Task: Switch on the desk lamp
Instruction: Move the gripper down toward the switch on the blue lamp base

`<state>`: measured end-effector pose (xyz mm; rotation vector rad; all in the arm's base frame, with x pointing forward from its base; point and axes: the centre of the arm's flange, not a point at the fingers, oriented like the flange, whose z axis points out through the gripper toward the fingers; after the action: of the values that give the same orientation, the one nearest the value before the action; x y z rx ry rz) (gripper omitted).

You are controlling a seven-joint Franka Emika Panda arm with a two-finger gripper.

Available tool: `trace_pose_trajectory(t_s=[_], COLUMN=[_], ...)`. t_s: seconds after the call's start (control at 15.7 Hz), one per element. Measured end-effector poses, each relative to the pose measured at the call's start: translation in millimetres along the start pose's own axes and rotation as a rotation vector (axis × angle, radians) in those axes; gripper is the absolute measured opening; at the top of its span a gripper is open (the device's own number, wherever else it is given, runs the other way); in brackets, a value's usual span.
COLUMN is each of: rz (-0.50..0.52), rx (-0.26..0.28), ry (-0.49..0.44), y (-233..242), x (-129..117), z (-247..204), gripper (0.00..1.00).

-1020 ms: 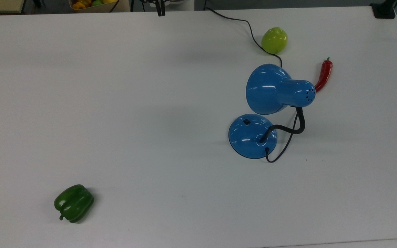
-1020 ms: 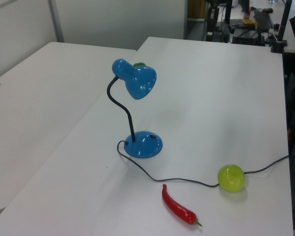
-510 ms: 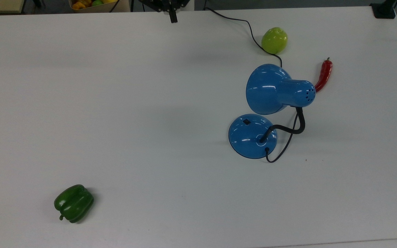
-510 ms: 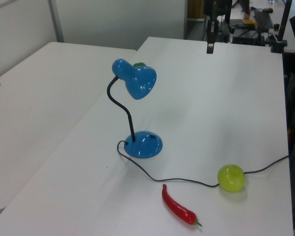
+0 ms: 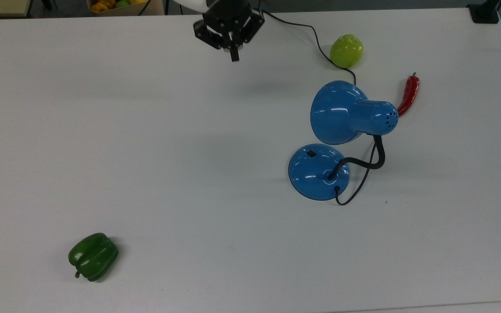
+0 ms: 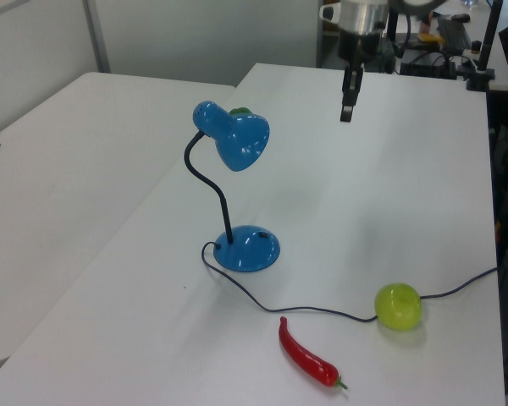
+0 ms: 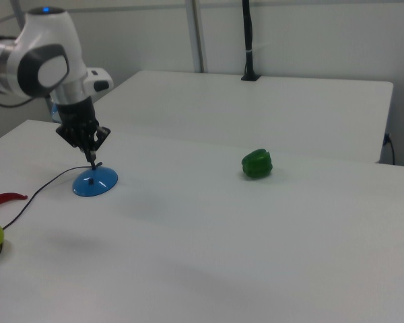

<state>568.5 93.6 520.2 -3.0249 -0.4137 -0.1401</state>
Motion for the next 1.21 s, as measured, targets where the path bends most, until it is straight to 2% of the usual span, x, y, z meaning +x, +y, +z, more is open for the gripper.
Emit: trace_pose_trajectory(t_s=[0.7,0.96,1.21], rz=[-0.085,-0.115,-0.140], rx=[-0.009,-0.007,-0.008], ry=[0.142,0.181,0.266], y=[-49.2,-67.5,-83.8], x=[16.8,22.0,32.7], z=[107.4,134.8,154.9], gripper=[0.01,0.01,0.01])
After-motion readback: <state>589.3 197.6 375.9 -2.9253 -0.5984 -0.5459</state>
